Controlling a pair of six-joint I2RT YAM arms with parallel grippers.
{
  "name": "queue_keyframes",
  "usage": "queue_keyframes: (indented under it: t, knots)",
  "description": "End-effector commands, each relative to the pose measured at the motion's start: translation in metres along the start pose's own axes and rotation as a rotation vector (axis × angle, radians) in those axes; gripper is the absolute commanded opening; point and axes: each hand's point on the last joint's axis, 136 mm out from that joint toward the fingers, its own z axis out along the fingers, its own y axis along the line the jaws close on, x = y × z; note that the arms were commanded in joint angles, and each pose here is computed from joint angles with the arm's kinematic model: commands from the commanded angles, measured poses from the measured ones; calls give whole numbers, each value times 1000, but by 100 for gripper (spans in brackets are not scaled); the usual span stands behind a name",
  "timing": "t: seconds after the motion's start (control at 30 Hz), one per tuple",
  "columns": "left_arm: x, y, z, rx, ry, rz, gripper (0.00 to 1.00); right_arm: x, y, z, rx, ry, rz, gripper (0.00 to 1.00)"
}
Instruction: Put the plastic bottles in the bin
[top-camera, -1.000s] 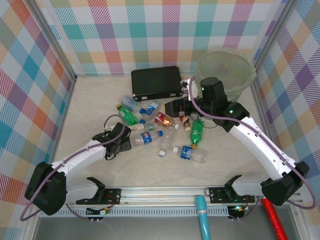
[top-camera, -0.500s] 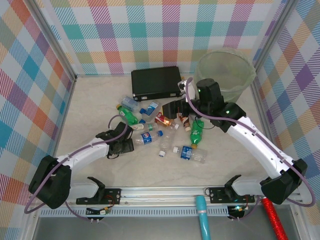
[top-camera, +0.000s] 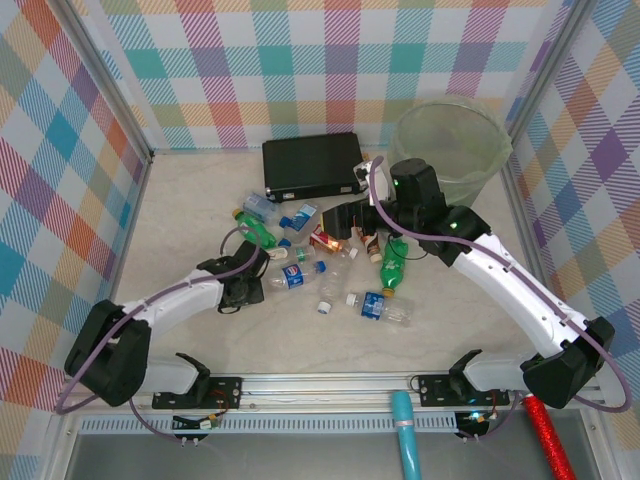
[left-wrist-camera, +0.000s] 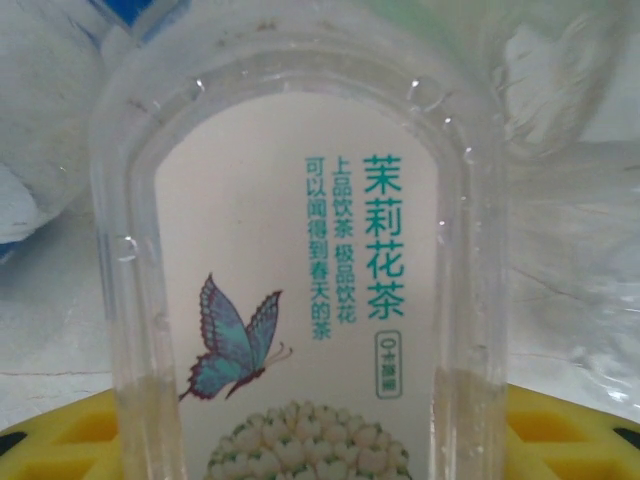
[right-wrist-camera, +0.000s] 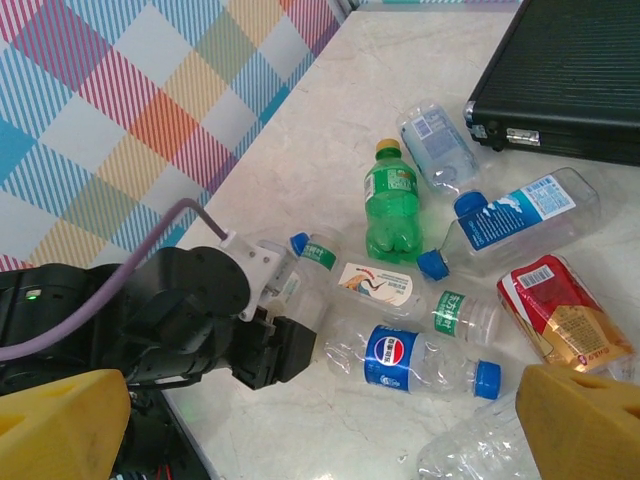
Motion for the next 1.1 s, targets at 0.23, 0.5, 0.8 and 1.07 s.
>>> queue_keyframes:
  t: [0.23,0.5,0.8,1.07]
  knots:
    - [-38,-30,-80,242,-240,81,53,-7,16,13,-110,-22,47,99]
    - [-35,-85,-141,474,-398,268,49,-4,36,30,-262,46,124,87]
    - [-17,-128,-186,617,-504,420,51,7,34,52,-302,121,200,68]
    - [-8,-141,-208,697,-542,460,52,22,25,70,-292,184,247,64]
